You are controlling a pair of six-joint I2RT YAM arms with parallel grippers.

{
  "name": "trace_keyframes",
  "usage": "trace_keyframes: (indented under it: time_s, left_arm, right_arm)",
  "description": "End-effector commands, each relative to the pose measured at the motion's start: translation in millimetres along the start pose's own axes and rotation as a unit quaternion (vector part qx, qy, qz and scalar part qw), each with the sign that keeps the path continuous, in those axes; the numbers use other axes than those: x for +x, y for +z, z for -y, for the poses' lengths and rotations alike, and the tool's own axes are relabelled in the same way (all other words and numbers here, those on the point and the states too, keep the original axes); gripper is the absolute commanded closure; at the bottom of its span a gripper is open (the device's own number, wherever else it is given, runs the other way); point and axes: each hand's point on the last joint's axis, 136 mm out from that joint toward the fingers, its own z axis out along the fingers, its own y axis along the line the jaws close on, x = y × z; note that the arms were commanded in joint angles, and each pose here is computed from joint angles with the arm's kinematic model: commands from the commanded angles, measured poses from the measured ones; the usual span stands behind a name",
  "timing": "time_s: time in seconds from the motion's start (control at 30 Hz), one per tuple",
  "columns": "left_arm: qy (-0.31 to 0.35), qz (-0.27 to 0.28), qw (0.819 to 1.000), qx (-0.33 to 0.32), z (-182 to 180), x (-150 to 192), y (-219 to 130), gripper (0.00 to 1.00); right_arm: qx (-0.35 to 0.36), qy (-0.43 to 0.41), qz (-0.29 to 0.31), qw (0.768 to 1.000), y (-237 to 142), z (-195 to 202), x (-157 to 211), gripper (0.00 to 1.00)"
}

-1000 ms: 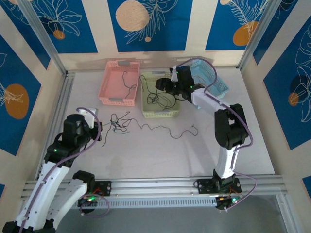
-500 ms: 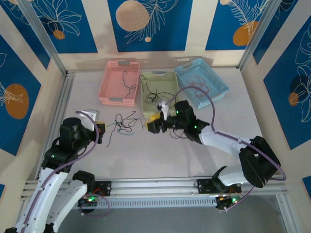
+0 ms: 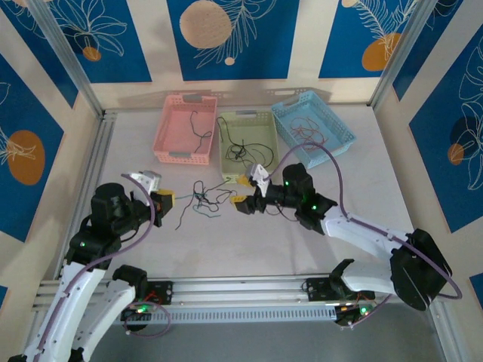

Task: Untangle the cables

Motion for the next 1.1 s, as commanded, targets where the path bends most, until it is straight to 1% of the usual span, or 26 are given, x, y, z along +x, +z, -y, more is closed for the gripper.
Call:
trace_keyframes:
  time_s: [0.0,0.03,0.17,0.27,0.33,0.4,0.47,0.67,0.8,0.93,1.0,1.07]
  left_arm:
    - [0.012,0.012,1.000,0.022,7,-4,1,1.00]
    - [0.012,0.012,1.000,0.022,7,-4,1,1.00]
    - [0.012,0.009,1.000,0.021,6,-3,2,1.00]
    - [0.011,0.008,1.000,0.022,7,-3,2,1.00]
    - [0.010,0.007,1.000,0.023,7,-3,2,1.00]
    - [0.010,0.005,1.000,0.023,7,-2,3,1.00]
    - [0.010,0.004,1.000,0.023,6,-2,3,1.00]
    - [0.010,0.005,1.000,0.022,6,-3,3,1.00]
    - [0.010,0.004,1.000,0.022,6,-2,3,1.00]
    - [0.010,0.005,1.000,0.022,7,-2,3,1.00]
    - [0.010,0.005,1.000,0.022,7,-2,3,1.00]
    - [0.010,0.005,1.000,0.023,7,-2,3,1.00]
  right_arm:
    - [-0.002,-0.087,-0.040,0.995,8,6,-6,0.37]
    - [-0.002,-0.091,-0.040,0.995,9,7,-9,0.37]
    - [-0.019,-0.108,-0.008,0.994,11,4,-24,0.36]
    - [-0.035,-0.121,-0.027,0.992,23,1,-22,0.37]
    - [-0.033,-0.136,-0.044,0.989,29,4,-19,0.37]
    - [-0.032,-0.140,-0.045,0.989,34,8,-22,0.37]
    - [-0.045,-0.140,-0.045,0.988,38,6,-23,0.38]
    - [-0.063,-0.148,-0.077,0.984,53,5,-7,0.41]
    - [-0.076,-0.160,-0.093,0.980,59,-2,4,0.41]
    - [-0.070,-0.171,-0.106,0.977,66,1,10,0.41]
    - [-0.070,-0.177,-0.108,0.976,68,2,10,0.42]
    - [-0.074,-0.181,-0.102,0.975,68,0,7,0.47]
